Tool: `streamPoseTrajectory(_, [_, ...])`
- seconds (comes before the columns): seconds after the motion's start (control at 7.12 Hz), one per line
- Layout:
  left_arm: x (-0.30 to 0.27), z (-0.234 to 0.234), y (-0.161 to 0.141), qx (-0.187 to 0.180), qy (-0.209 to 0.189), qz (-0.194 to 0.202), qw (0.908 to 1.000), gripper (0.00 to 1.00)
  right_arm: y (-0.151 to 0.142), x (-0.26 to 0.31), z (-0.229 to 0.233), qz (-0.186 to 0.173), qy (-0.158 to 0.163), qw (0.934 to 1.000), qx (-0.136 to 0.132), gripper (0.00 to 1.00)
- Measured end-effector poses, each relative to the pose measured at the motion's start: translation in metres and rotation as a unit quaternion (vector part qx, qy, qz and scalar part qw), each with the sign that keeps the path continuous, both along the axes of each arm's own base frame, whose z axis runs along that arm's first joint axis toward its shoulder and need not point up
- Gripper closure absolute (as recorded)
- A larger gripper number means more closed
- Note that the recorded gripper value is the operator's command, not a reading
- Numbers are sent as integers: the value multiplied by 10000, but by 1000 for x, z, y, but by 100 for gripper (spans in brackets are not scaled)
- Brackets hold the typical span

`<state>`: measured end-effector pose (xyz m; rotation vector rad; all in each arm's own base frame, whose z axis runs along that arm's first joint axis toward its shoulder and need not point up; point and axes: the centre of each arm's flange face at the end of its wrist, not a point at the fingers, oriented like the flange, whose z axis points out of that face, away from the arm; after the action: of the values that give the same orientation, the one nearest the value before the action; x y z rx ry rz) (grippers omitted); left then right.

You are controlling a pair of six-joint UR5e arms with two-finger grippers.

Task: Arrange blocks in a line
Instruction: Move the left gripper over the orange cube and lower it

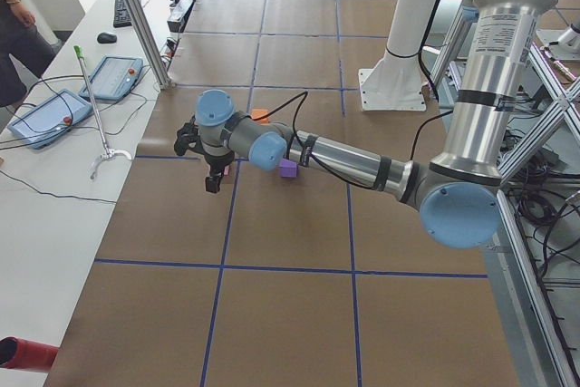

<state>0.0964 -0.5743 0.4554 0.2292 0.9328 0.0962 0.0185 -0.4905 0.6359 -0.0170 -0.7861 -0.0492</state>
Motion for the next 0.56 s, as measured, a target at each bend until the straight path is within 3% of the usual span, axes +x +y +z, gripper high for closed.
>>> streamPoseTrajectory(0.28, [74,-56,2,-57,184,158,9997,0,0,0,0,-2,0,10000,4,0])
streamPoseTrajectory(0.56, [148,-105,6,-118,141,23,9998,0,0,0,0,-2,0,10000,2,0])
